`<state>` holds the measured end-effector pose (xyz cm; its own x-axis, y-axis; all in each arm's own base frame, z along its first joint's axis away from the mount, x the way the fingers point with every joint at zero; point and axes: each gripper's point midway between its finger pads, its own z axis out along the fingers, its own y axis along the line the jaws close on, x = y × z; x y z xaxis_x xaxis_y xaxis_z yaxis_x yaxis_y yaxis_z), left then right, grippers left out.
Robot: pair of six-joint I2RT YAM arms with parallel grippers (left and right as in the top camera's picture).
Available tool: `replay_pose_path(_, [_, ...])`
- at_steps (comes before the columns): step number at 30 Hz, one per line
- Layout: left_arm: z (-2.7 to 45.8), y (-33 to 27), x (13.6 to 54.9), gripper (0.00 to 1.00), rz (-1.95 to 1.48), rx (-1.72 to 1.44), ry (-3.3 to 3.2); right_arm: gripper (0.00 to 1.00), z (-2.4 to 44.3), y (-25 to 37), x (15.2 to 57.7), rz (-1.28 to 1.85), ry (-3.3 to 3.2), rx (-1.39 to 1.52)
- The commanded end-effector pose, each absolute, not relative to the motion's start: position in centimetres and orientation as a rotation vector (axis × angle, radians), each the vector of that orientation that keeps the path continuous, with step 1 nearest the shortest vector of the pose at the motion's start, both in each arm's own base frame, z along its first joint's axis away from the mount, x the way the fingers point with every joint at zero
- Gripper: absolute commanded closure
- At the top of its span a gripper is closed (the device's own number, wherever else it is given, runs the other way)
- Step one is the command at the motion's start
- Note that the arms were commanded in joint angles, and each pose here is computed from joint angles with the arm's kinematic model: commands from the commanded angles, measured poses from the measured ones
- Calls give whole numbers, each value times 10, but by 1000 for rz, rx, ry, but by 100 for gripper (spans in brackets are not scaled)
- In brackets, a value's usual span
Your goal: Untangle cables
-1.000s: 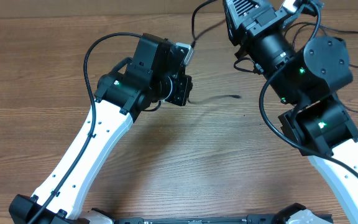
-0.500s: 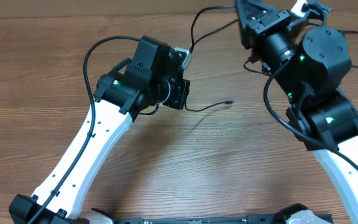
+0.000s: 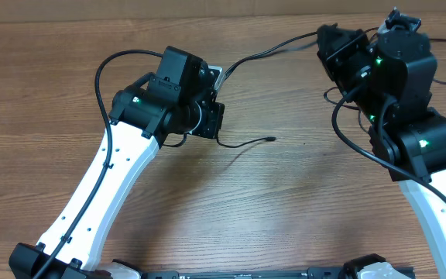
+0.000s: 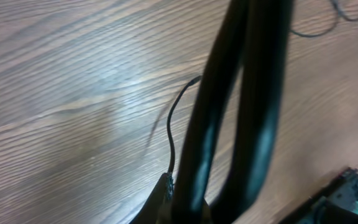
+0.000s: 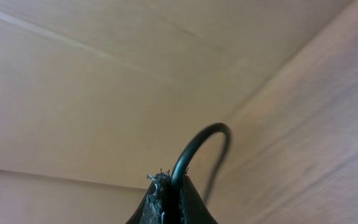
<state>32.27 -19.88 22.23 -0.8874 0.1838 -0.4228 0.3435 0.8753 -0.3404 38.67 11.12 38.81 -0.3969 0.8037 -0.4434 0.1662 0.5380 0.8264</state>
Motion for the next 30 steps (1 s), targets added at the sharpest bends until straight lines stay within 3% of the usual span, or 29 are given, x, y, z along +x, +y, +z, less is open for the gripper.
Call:
replay_pose_path(1, [230,-173,334,96,-402,289,2635,96,387,85,387,708,1851,802])
replay_pose_path(4, [225,-156,336,91,-274,215,2655,96,372,73,381,611,1884,853])
replay_pose_path(6, [223,-150,334,60,-239,206,2670,96,365,68,378,570,1905,872])
replay_pose_path(11, [221,-149,330,43,-235,208,2687,96,355,67,373,542,1945,884])
replay_pose_path(16, [220,-149,329,48,-232,209,2695,96,347,65,368,518,1982,891])
replay_pose_path(22, [221,-151,328,33,-249,212,2695,96,346,93,364,512,2126,493])
replay_pose_path(30, [233,-188,326,31,-507,403,2624,96,347,133,350,673,2199,173])
